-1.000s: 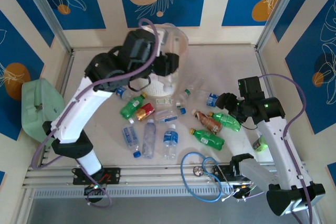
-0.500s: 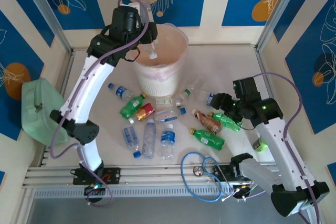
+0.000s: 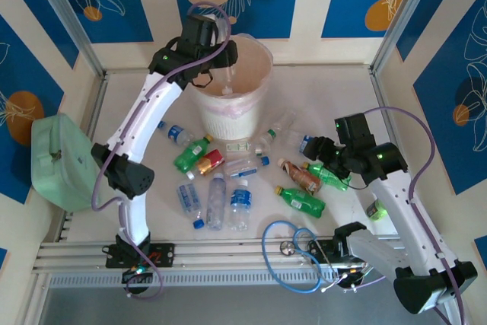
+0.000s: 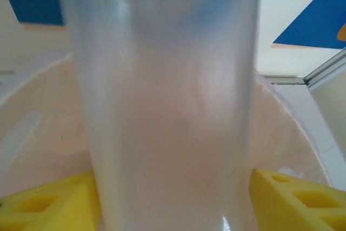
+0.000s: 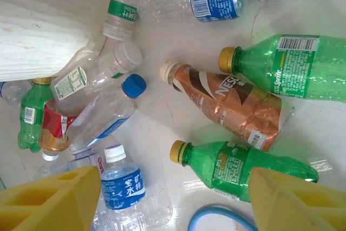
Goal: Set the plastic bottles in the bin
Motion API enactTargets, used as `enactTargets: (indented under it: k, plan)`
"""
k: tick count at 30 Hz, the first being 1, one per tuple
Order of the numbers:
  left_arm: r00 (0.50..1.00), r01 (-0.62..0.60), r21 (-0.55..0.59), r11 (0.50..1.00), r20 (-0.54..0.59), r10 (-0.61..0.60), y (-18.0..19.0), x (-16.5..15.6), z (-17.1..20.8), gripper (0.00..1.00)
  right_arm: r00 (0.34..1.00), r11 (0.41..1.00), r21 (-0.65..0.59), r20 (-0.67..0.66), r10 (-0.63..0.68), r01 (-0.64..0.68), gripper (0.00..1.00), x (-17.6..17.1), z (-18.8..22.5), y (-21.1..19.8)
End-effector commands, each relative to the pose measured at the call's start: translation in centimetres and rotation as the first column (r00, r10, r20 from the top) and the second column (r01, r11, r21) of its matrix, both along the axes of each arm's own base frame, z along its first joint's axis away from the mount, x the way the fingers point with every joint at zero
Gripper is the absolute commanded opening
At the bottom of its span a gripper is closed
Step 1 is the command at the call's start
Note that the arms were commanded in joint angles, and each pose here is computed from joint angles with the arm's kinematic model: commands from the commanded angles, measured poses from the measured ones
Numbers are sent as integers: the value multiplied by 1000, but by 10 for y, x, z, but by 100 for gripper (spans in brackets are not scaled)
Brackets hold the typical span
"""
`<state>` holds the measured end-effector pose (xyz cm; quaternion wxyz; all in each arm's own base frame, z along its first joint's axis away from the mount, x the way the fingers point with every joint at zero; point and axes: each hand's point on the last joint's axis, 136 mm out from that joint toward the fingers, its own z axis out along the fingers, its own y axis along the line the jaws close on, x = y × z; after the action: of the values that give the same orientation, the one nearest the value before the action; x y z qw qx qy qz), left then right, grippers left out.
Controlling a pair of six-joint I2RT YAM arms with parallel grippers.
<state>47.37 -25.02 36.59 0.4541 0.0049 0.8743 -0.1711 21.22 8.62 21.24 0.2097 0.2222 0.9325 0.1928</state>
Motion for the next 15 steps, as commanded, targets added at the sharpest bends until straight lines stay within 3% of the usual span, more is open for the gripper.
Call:
enactTargets:
  k: [1, 9, 15]
  plan:
    - [1000, 10, -33, 999, 13, -9, 0, -7, 8, 78, 1000, 1000, 4, 8, -10, 10, 73, 0, 2, 0]
    - [998, 7, -36, 999, 67, -4, 10, -19, 38, 88, 1000, 1000, 9, 17, -5, 5, 74, -1, 4, 1]
    - [984, -82, -27, 996, 155, 85, 55, -59, 89, 89, 999, 1000, 18, 38, 9, -9, 74, 1, 10, 4]
